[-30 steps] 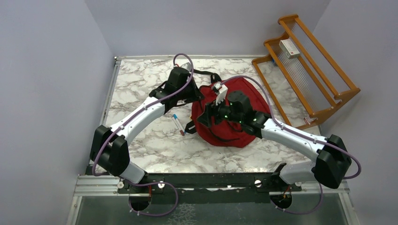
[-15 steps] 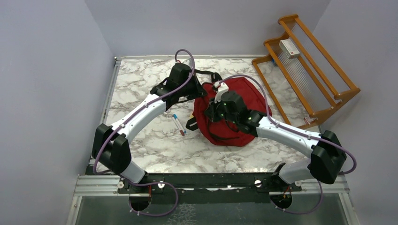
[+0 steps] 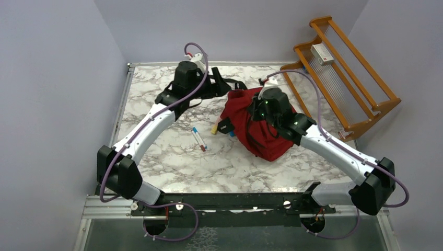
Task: Pack the student bag
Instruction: Pick up the student bag at the center of the board, then pick up the stationery from the center of the board, then place the student bag at the center of the board.
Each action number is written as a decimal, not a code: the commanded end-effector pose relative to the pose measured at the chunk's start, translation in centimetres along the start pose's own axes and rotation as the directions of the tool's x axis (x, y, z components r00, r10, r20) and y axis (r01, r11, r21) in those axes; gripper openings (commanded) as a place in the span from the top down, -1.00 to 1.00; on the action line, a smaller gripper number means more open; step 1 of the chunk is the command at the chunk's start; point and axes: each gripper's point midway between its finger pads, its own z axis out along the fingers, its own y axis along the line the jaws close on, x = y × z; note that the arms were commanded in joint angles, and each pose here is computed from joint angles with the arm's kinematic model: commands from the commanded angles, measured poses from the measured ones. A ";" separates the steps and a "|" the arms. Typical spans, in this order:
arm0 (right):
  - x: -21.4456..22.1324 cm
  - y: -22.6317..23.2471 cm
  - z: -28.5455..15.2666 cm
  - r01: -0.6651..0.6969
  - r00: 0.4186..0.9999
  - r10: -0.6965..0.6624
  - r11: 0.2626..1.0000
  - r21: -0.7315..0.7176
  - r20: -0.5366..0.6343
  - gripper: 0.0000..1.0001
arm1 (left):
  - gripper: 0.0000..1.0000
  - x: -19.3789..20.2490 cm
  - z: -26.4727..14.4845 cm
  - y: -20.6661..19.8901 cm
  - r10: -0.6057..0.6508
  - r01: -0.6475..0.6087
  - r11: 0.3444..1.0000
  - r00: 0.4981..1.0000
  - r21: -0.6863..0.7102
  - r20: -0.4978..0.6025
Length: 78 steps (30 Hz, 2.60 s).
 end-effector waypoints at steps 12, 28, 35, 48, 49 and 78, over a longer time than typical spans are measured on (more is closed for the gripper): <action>-11.3 -12.4 -1.6 -0.122 0.979 0.078 0.964 0.237 0.188 0.99 | -0.69 1.3 -2.8 8.8 0.154 -0.150 0.965 0.988 -0.213 -0.001; -9.3 -14.0 -2.6 -0.178 0.976 0.144 0.960 0.217 0.163 0.99 | -0.97 11.7 7.3 13.1 0.181 -0.275 0.870 0.950 -0.409 -0.254; -8.0 -14.7 -3.0 -0.186 0.977 0.153 0.955 0.231 0.150 0.99 | -0.87 12.7 9.7 10.8 0.182 -0.270 0.885 0.951 -0.380 -0.251; -7.2 -15.0 -3.0 -0.203 0.974 0.174 0.954 0.220 0.144 0.99 | -0.33 16.6 11.5 10.9 0.152 -0.270 0.890 0.935 -0.366 -0.321; -7.2 -15.0 -3.0 -0.203 0.974 0.174 0.954 0.219 0.143 0.99 | -0.30 16.7 11.5 11.0 0.150 -0.270 0.889 0.934 -0.369 -0.324; -6.4 -14.3 -2.9 -0.205 0.974 0.183 0.963 0.177 0.134 0.99 | 0.53 17.7 6.0 20.2 0.109 -0.384 0.747 0.876 -0.543 -0.469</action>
